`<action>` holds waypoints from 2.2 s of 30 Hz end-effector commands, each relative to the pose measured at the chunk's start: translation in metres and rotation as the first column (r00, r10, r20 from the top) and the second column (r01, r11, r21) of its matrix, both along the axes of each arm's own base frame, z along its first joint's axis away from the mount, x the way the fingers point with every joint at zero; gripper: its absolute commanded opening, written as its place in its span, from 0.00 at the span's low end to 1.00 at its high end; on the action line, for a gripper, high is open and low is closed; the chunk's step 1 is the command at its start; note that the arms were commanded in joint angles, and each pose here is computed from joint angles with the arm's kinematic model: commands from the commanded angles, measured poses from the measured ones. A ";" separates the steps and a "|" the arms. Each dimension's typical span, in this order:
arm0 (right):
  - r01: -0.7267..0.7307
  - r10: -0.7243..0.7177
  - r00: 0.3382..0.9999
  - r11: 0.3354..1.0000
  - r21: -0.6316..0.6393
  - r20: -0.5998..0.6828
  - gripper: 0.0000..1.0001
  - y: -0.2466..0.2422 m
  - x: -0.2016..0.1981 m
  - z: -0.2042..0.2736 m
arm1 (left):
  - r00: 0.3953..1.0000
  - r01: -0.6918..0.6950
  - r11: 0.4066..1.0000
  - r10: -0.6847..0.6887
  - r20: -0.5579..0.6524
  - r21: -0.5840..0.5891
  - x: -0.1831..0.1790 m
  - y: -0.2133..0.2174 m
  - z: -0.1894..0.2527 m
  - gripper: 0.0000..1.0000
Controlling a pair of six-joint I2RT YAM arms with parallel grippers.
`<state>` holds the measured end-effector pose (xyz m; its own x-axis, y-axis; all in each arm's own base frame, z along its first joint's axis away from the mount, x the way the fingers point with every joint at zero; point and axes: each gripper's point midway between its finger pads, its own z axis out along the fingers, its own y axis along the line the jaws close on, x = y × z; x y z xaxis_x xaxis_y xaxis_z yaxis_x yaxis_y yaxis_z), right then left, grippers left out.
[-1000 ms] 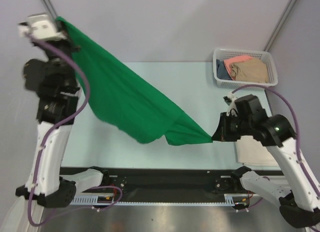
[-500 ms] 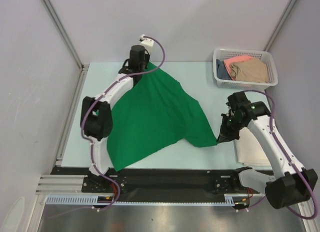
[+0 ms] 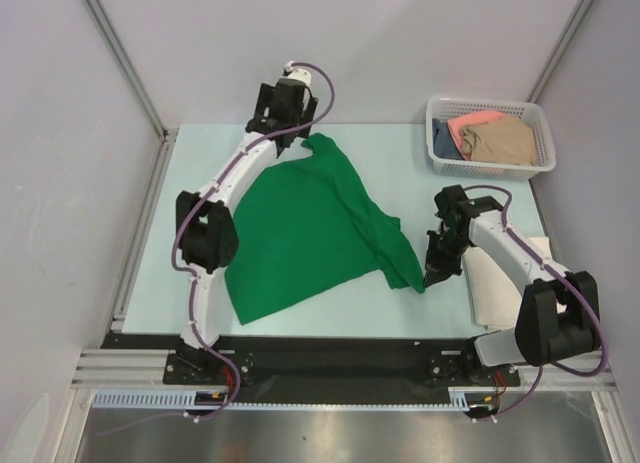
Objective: Fold and stack the t-shirts
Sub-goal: Flatten the tshirt out
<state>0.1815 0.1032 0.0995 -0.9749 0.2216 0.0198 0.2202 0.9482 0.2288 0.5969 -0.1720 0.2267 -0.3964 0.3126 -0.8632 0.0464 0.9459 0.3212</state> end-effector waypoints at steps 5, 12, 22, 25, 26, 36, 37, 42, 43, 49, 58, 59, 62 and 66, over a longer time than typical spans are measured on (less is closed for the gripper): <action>-0.033 0.030 0.998 0.998 0.050 0.048 0.00 0.015 0.033 -0.035 | 0.962 -0.237 0.942 0.193 -0.195 -0.237 -0.176 0.056 0.042 0.91; -0.169 0.168 0.986 0.982 0.080 0.020 0.00 0.050 0.050 -0.066 | 0.840 -0.434 0.821 0.219 -0.497 -0.372 -0.334 0.080 -0.045 0.81; -0.172 0.164 0.982 0.981 0.084 0.092 0.32 0.045 0.045 -0.044 | 0.528 -0.808 0.476 0.326 -0.784 -0.347 -0.435 0.081 -0.138 0.62; -0.154 0.146 0.982 0.986 0.061 0.116 0.45 0.034 0.040 -0.031 | 0.428 -0.877 0.399 0.400 -0.810 -0.267 -0.453 0.092 -0.145 0.50; -0.152 0.141 0.979 0.986 0.062 0.150 0.48 0.031 0.040 -0.022 | 0.386 -0.905 0.345 0.422 -0.821 -0.248 -0.460 0.094 -0.148 0.50; -0.088 0.073 0.985 0.992 0.094 0.153 0.55 0.009 0.024 -0.019 | 0.242 -0.957 0.251 0.418 -0.876 -0.145 -0.487 0.090 -0.185 0.48; -0.086 0.070 0.986 0.991 0.101 0.152 0.55 0.009 0.023 -0.019 | 0.234 -0.960 0.244 0.420 -0.877 -0.139 -0.489 0.091 -0.189 0.48; -0.085 0.064 0.985 0.988 0.131 0.160 0.55 0.014 0.024 -0.014 | 0.224 -0.964 0.228 0.432 -0.873 -0.135 -0.488 0.092 -0.198 0.48; -0.084 0.062 0.985 0.987 0.134 0.161 0.55 0.015 0.025 -0.013 | 0.217 -0.967 0.220 0.440 -0.871 -0.129 -0.488 0.093 -0.199 0.47; -0.088 0.063 0.984 0.985 0.147 0.164 0.54 0.017 0.025 -0.011 | 0.272 -0.958 0.217 0.473 -0.838 -0.188 -0.474 0.101 -0.201 0.44; -0.077 0.056 0.988 0.987 0.141 0.147 0.54 0.016 0.023 -0.017 | 0.210 -0.971 0.203 0.494 -0.844 -0.122 -0.485 0.108 -0.217 0.49; -0.075 0.053 0.988 0.987 0.143 0.146 0.54 0.016 0.024 -0.017 | 0.209 -0.972 0.200 0.495 -0.844 -0.123 -0.485 0.109 -0.219 0.49; -0.061 0.042 0.993 0.983 0.175 0.113 0.59 0.021 0.018 -0.022 | 0.202 -0.974 0.187 0.493 -0.846 -0.124 -0.487 0.112 -0.225 0.45; -0.025 0.007 0.997 0.975 0.222 0.083 0.71 0.028 0.009 -0.028 | 0.245 -0.966 0.200 0.492 -0.835 -0.165 -0.475 0.113 -0.226 0.11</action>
<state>0.1961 0.1232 0.0721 -0.9829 0.1794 -0.0407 0.1479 0.9024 0.4048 0.1208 -0.0718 0.0091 -0.4718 -0.8735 -0.1203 -0.8765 0.4794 -0.0434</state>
